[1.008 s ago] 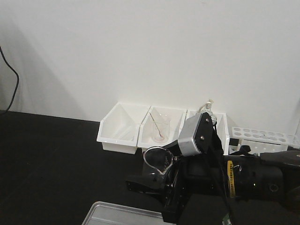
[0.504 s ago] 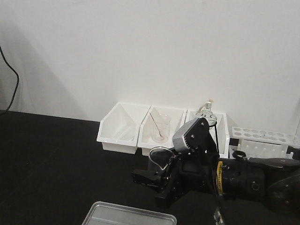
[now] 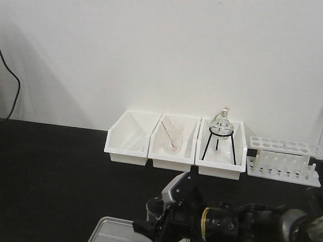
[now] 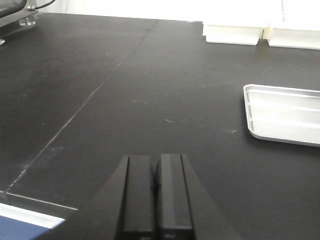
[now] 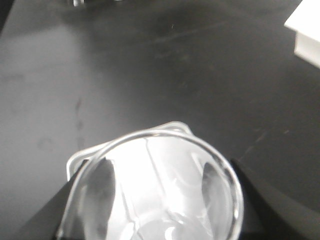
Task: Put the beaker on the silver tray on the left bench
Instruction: 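Lower the held beaker onto the silver tray with the right gripper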
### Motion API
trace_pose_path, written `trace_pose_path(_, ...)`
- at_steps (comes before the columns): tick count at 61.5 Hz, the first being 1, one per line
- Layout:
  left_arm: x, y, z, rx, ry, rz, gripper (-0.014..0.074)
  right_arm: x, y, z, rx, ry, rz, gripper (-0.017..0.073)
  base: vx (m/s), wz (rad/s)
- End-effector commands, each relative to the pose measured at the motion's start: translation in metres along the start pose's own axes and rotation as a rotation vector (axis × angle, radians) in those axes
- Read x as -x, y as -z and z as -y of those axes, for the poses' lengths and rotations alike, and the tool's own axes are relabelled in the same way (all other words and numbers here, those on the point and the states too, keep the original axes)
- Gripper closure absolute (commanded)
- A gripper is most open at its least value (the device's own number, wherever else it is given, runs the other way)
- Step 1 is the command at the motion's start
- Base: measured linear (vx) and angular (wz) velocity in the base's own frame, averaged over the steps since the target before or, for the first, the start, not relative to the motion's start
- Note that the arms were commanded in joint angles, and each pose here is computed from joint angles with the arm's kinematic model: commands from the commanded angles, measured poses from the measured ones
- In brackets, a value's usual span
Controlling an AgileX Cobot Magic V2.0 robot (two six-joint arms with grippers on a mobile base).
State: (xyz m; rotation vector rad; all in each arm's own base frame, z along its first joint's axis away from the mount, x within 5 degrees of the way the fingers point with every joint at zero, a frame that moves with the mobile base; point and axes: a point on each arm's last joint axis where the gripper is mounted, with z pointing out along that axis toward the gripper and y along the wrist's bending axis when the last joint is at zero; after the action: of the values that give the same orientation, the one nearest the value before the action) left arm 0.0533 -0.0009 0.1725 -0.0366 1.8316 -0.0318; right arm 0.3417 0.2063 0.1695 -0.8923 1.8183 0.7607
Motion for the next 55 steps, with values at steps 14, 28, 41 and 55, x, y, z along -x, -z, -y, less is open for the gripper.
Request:
trace_pose_path(14, 0.002, -0.001, 0.000, -0.004, 0.003, 0.075, 0.0592, -0.003, -0.027, -0.008, -0.057, -0.088, 0.104, 0.0571, 0.00, 0.00)
trace_pose_path(28, 0.002, -0.001, 0.000, -0.004, 0.003, 0.075, 0.0592, -0.028, -0.041, -0.009, -0.048, -0.103, 0.035, 0.0566, 0.00, 0.00)
trace_pose_path(41, 0.002, -0.001, 0.000, -0.004, 0.003, 0.075, 0.0592, -0.033, -0.041, -0.006, -0.072, -0.111, -0.005, 0.0542, 0.00, 0.00)
trace_pose_path(55, 0.002, -0.001, 0.000, -0.004, 0.003, 0.075, 0.0592, -0.036, -0.041, -0.005, -0.094, -0.139, -0.036, 0.0422, 0.00, 0.00)
